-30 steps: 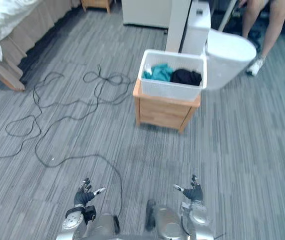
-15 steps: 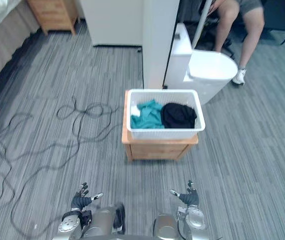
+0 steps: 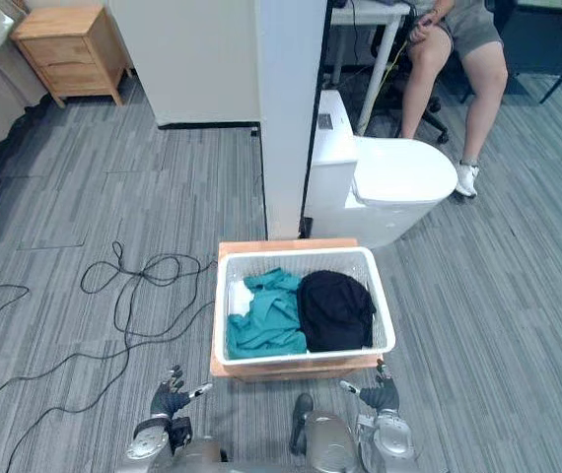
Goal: Pick up the laundry basket with both hands and put the clothes into the washing machine.
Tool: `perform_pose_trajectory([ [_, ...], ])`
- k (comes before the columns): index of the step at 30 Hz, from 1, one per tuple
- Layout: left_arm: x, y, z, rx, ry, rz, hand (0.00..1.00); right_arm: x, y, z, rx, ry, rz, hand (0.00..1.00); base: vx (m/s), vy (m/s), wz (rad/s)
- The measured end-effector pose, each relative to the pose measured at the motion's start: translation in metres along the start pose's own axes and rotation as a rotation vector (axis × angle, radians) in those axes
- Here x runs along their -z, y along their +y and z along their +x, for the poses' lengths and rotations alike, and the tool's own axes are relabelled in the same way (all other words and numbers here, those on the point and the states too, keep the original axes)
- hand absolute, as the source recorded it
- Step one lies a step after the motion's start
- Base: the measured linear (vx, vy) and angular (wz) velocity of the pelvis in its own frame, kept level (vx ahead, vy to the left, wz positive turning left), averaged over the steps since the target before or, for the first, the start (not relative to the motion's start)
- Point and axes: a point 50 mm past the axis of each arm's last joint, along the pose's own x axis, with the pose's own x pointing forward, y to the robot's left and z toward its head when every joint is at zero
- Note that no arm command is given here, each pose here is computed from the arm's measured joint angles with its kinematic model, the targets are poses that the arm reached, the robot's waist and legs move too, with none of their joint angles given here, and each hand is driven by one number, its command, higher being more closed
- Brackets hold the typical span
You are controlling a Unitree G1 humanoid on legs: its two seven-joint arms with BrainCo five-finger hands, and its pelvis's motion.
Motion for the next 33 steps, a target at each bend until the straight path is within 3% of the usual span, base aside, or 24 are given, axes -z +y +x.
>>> perform_pose_trajectory([
  [8,-0.006,0.016,0.002,-0.029,-0.022,0.031,0.00,0.005,-0.019,-0.006,0.138,0.006,0.011,0.00,0.11,0.116,-0.26],
  [19,-0.033,0.017,-0.003,-0.042,-0.159,0.006,0.00,-0.069,-0.037,-0.003,0.304,-0.298,-0.132,0.00,0.03,0.029,-0.16],
  [24,-0.051,0.001,-0.001,0.009,-0.220,-0.022,0.00,-0.095,-0.038,0.011,0.285,-0.360,-0.210,0.00,-0.01,0.003,-0.01],
  [27,-0.082,-0.024,0.008,0.088,-0.306,-0.017,0.00,-0.137,-0.030,0.035,0.251,-0.444,-0.307,0.00,-0.09,0.026,-0.01],
  [33,-0.138,-0.052,0.027,0.111,-0.423,0.005,0.00,-0.222,-0.013,0.064,0.236,-0.559,-0.388,0.00,-0.15,0.024,0.00],
])
